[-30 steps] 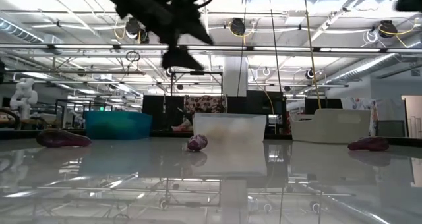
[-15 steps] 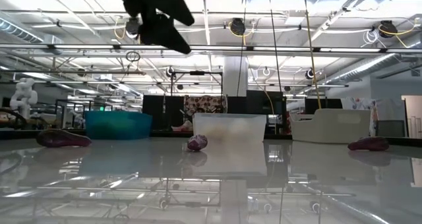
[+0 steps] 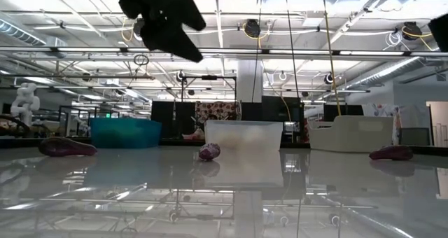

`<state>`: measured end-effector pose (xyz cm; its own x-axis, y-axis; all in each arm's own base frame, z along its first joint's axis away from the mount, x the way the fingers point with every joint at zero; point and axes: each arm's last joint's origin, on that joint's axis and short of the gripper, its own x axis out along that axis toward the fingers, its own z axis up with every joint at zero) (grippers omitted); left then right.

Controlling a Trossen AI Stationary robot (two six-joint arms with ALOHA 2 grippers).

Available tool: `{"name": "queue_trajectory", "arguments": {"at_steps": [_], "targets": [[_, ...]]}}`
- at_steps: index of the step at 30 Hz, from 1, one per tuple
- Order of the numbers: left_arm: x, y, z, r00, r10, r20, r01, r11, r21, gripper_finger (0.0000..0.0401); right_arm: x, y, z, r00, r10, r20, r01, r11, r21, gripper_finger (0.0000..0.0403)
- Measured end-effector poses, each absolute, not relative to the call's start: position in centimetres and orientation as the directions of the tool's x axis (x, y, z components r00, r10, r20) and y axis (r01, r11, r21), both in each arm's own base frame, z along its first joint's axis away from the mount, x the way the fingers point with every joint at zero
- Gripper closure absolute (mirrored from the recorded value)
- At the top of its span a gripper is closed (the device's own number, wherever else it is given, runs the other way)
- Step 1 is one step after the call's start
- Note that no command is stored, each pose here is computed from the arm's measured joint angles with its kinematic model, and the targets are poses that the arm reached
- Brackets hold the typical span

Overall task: Sort produce into baskets
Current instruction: Put the garlic into the transparent bin

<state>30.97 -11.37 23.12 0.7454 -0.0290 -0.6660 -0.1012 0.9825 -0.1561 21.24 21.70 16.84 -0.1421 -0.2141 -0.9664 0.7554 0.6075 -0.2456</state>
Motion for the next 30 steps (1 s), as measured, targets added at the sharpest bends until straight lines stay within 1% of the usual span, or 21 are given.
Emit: {"name": "queue_trajectory", "arguments": {"at_steps": [5,10,13,19,21,23,25,27,30], "targets": [[31.4,-12.1,21.5,0.716,-0.027,-0.698,-0.095,0.986,-0.136,0.0053,21.1,21.6,15.4,-0.115,-0.182,-0.977,0.758,0.619,-0.205,0.0165],[31.5,-12.6,20.6,0.695,-0.03,-0.719,-0.085,0.989,-0.123,0.0053,20.8,21.3,14.7,-0.137,-0.152,-0.979,0.759,0.618,-0.202,0.0168],[31.4,-12.9,20.5,0.688,-0.034,-0.725,-0.097,0.986,-0.138,0.0053,20.8,21.3,14.7,-0.135,-0.152,-0.979,0.758,0.621,-0.201,0.0183],[30.8,-13.2,20.6,0.658,-0.052,-0.751,-0.097,0.983,-0.153,0.0053,20.7,21.3,14.9,-0.15,-0.149,-0.978,0.728,0.652,-0.211,0.0232],[30.6,-13.2,20.6,0.637,-0.057,-0.768,-0.103,0.982,-0.158,0.0053,20.3,21.0,15.3,-0.172,-0.157,-0.973,0.721,0.653,-0.233,0.0245],[30.2,-13.2,20.7,0.62,-0.053,-0.783,-0.106,0.983,-0.15,0.0053,20.3,20.4,16.2,-0.157,-0.164,-0.974,0.729,0.646,-0.227,0.0253],[30.0,-13.3,20.8,0.616,-0.054,-0.786,-0.103,0.984,-0.148,0.0053,20.3,19.4,17.5,-0.127,-0.198,-0.972,0.741,0.632,-0.226,0.0256],[29.7,-13.4,20.5,0.588,-0.044,-0.808,-0.108,0.985,-0.132,0.0053,20.4,18.2,18.7,-0.095,-0.241,-0.966,0.752,0.618,-0.228,0.0256],[29.2,-13.7,20.3,0.558,-0.028,-0.83,-0.126,0.985,-0.119,0.0053,20.8,16.0,20.7,0.004,-0.305,-0.952,0.771,0.608,-0.191,0.0253]]}}
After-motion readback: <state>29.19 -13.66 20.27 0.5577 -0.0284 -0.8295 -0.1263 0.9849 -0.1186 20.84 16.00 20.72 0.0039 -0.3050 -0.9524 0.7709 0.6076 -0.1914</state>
